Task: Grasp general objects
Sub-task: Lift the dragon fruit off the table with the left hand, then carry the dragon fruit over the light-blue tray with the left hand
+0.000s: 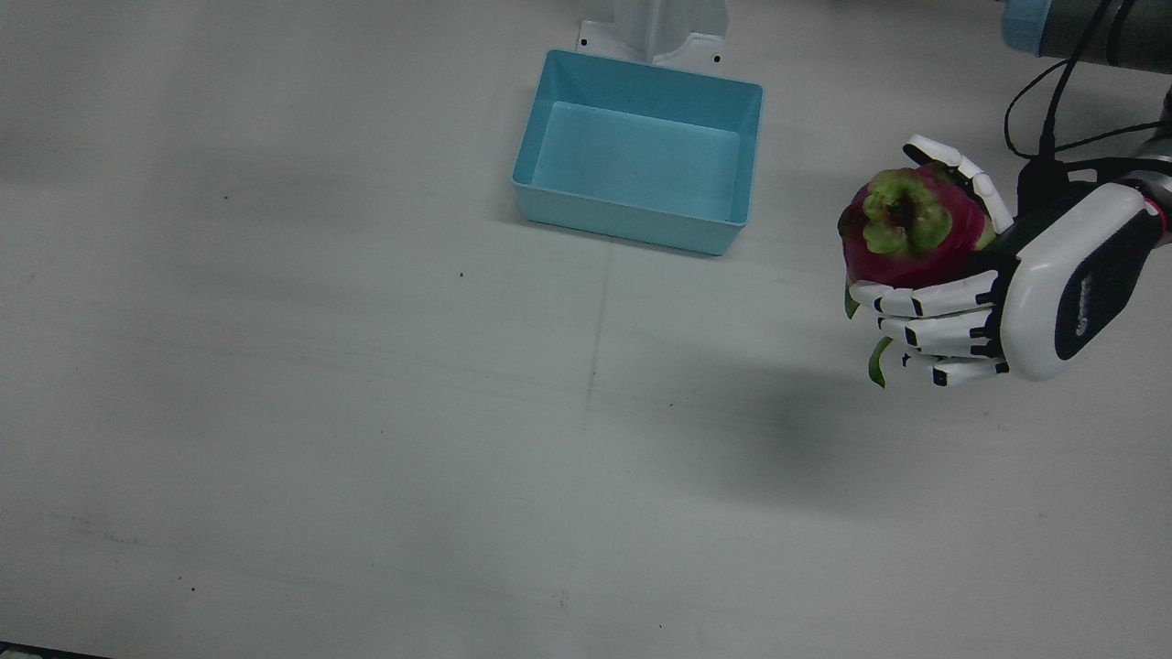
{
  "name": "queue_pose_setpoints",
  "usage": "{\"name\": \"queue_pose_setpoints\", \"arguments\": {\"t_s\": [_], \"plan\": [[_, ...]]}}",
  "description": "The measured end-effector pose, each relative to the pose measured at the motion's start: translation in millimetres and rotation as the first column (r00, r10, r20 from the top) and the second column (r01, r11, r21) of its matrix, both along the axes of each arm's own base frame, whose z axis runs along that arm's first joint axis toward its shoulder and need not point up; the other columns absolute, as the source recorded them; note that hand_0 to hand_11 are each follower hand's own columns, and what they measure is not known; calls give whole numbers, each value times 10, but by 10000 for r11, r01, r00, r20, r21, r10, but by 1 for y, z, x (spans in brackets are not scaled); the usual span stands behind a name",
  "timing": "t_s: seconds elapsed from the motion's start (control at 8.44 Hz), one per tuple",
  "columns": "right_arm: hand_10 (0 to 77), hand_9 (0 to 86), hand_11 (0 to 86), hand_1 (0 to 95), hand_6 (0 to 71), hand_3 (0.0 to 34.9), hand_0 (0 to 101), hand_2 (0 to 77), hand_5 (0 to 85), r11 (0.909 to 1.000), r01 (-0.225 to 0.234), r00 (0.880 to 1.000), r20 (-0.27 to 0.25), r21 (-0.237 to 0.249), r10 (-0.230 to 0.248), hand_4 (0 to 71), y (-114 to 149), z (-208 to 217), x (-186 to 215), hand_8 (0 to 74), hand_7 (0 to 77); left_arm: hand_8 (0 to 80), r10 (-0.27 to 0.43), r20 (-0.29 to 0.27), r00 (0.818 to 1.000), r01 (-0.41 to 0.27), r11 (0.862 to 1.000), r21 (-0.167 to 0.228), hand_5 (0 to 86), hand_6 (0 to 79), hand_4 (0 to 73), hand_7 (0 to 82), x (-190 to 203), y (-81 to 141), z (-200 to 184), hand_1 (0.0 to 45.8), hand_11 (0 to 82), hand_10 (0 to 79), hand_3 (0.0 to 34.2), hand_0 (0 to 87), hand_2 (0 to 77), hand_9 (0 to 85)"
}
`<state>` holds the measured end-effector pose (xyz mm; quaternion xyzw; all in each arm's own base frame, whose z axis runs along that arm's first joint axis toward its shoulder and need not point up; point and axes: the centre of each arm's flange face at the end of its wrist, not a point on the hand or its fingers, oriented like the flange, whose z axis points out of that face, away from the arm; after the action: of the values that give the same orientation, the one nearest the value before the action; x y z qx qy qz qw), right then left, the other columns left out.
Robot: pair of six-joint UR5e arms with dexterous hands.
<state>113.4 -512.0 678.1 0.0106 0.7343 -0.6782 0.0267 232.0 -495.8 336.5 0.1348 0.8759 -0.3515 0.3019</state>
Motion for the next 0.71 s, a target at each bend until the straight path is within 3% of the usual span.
{"name": "queue_pose_setpoints", "arguments": {"t_s": [0.24, 0.47, 0.71], "plan": [[0, 5, 5, 60, 0, 0, 0, 747, 0, 10000, 1, 10000, 0, 1, -1, 0, 0, 0, 0, 0, 0, 638, 1270, -303, 9914, -1265, 9918, 181, 311, 578, 458, 518, 54, 36, -15, 0, 704, 355, 0, 456, 235, 704], [0, 5, 5, 60, 0, 0, 0, 742, 0, 10000, 1, 10000, 0, 1, -1, 0, 0, 0, 0, 0, 0, 611, 2599, -420, 9647, -2586, 9654, 345, 311, 578, 464, 518, 121, 79, -46, 0, 704, 355, 0, 463, 240, 704], [0, 5, 5, 65, 0, 0, 0, 747, 0, 10000, 4, 10000, 0, 1, -4, 0, 0, 0, 0, 0, 0, 589, 3351, -561, 9405, -3336, 9421, 337, 311, 584, 464, 518, 171, 115, -82, 0, 704, 355, 0, 463, 240, 704]]}}
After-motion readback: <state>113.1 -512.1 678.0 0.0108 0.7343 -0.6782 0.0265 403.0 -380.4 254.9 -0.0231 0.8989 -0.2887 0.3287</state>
